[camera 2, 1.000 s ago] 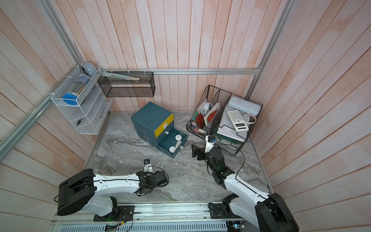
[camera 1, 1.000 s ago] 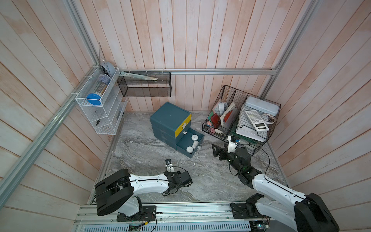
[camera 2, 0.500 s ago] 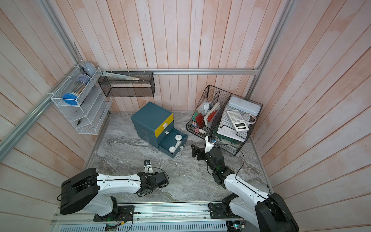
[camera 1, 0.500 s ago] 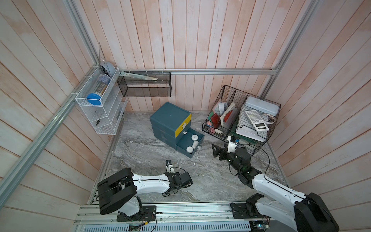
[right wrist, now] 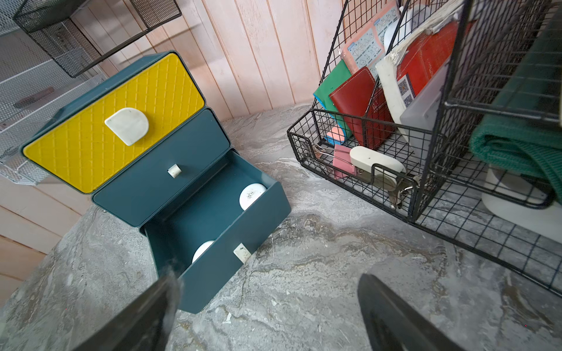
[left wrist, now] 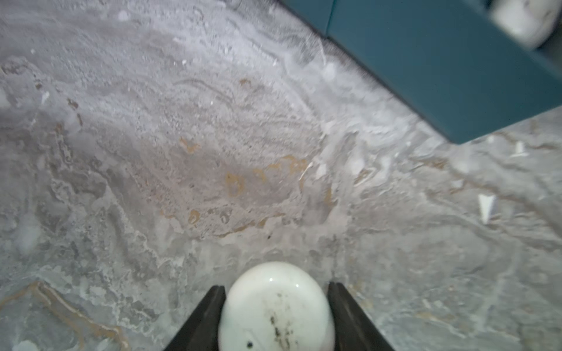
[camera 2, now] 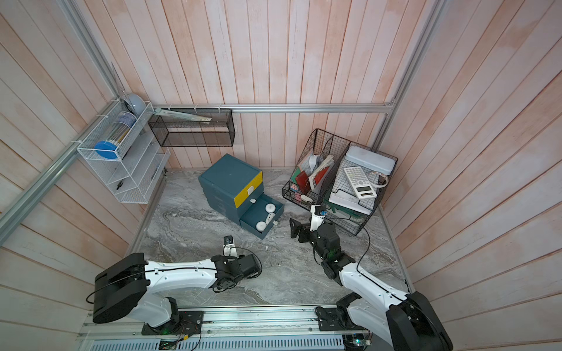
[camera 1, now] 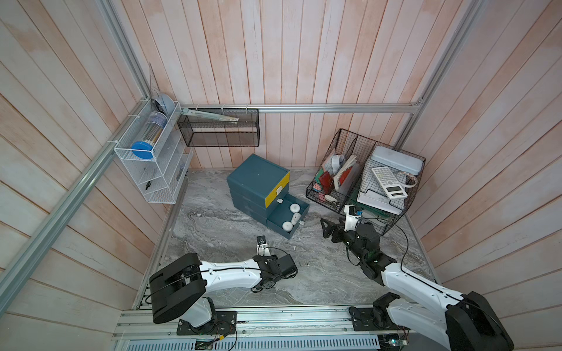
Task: Put the bluetooth earphones in the drawer according to color
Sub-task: Place the bluetooth earphone in the drawer.
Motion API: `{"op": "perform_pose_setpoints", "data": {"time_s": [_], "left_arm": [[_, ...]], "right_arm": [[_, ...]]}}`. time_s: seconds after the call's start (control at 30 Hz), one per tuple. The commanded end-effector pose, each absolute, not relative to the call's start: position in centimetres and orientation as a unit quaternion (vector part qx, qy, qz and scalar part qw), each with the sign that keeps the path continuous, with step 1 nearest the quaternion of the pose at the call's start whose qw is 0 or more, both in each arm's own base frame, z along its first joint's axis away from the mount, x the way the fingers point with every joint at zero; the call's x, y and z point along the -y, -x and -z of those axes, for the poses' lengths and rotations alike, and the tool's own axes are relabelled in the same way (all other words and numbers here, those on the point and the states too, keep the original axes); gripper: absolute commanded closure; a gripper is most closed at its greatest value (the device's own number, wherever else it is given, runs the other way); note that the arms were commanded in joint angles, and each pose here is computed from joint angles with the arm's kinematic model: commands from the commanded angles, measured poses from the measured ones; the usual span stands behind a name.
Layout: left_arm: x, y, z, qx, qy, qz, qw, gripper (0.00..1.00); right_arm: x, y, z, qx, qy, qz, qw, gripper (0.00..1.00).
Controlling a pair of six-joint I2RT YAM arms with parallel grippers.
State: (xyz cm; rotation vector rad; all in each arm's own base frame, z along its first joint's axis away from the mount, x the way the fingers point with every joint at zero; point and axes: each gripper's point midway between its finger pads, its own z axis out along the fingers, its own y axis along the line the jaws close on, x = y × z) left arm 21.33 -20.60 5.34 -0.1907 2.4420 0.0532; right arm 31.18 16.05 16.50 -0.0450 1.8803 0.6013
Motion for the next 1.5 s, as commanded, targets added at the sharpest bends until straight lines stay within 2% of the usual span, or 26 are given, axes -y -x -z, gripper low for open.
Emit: {"op": "perform_pose_setpoints", "data": {"time_s": [0.0, 0.17, 0.3, 0.6, 1.03, 1.47], "left_arm": [[20.5, -23.1, -7.8, -0.923, 0.054, -0.050, 0.377, 0.56], [21.9, -25.5, -10.4, -0.913, 0.035, -0.053, 0.403, 0.56], [22.6, -27.6, -11.9, -0.905, 0.010, -0.092, 0.415, 0.56], [25.2, -32.6, -13.1, -0.899, -0.022, -0.113, 0.422, 0.56], [27.0, -39.3, -13.0, -0.886, -0.034, -0.156, 0.435, 0.57], [27.0, -42.1, -11.5, -0.876, -0.033, -0.194, 0.439, 0.54]], "right_arm": [[-16.2, -31.5, -17.9, -0.784, 0.020, -0.262, 0.563, 0.02], [-16.2, -31.6, -17.8, -0.786, 0.020, -0.260, 0.560, 0.02], [-16.3, -31.8, -17.6, -0.793, 0.023, -0.255, 0.554, 0.02], [-16.2, -32.2, -17.1, -0.808, 0.029, -0.230, 0.542, 0.02], [-14.9, -32.7, -16.6, -0.818, 0.006, -0.202, 0.539, 0.02], [-14.5, -33.0, -16.2, -0.824, -0.003, -0.195, 0.532, 0.02]]}}
